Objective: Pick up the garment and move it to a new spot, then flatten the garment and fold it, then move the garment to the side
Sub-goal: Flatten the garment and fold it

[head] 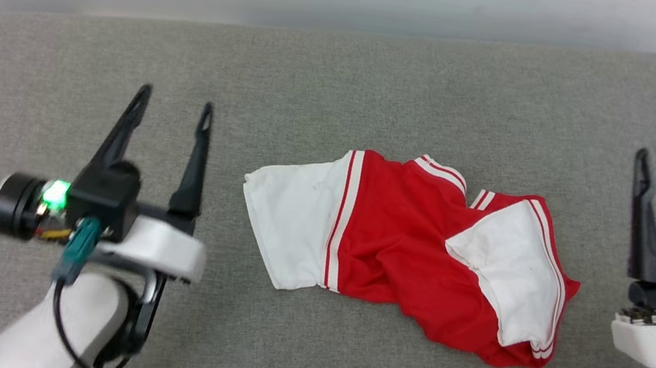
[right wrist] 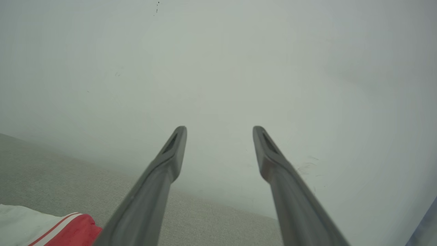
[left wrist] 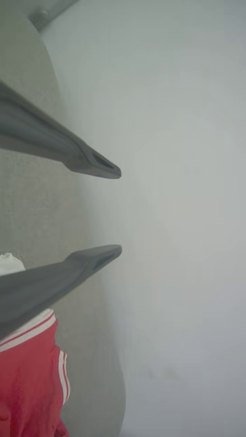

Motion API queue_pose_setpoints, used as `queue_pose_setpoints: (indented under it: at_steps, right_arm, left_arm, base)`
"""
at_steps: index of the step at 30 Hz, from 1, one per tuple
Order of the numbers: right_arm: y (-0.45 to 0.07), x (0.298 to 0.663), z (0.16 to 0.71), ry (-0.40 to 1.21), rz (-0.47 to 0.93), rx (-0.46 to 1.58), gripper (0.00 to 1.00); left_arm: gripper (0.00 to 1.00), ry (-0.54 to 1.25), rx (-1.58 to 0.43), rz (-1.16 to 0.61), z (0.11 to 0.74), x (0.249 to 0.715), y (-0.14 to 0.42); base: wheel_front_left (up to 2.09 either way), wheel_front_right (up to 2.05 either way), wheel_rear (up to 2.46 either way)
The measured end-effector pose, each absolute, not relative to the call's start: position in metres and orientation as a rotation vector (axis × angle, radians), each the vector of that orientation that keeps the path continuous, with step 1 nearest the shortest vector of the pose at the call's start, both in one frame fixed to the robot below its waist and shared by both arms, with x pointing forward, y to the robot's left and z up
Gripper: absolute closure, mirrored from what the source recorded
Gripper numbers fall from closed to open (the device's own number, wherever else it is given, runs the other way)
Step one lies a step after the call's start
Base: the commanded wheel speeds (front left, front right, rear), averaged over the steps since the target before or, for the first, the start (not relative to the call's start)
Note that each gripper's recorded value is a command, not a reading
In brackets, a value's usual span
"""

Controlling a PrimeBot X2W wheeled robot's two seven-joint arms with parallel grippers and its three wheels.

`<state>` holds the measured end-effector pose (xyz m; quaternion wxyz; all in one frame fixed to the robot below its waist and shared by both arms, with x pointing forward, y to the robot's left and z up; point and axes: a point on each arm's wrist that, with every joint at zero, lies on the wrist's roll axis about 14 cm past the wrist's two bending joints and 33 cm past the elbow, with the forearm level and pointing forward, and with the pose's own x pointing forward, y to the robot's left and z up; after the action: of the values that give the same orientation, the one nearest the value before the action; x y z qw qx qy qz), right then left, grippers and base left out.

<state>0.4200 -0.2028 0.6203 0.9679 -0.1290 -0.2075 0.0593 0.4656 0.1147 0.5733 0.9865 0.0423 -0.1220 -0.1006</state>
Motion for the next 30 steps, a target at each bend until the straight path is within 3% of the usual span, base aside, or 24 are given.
queue_pose_setpoints:
  at_steps: [3,11,19,25,30]
  right_arm:
    - [-0.193,0.427,0.601,-0.345,0.209,-0.286,0.00]
    - [-0.163,0.432,0.521,0.242,0.470,-0.367,0.00]
    - [-0.163,0.406,0.458,0.713,0.589,-0.454,0.00]
    - [-0.167,0.393,0.405,0.923,0.628,-0.488,0.00]
    - [-0.160,0.391,0.379,0.965,0.657,-0.464,0.00]
  left_arm:
    - [0.00,-0.238,0.072,-0.121,0.568,0.448,0.134]
    - [0.00,-0.214,0.047,-0.005,0.554,0.420,0.162]
    - [0.00,-0.201,0.031,0.015,0.544,0.422,0.167]
    - [0.00,-0.177,0.029,0.031,0.532,0.427,0.171]
    - [0.00,-0.157,0.027,0.040,0.522,0.431,0.173]
  base:
    - [0.00,0.00,0.00]
    - [0.00,0.00,0.00]
    - [0.00,0.00,0.00]
    - [0.00,0.00,0.00]
    - [0.00,0.00,0.00]
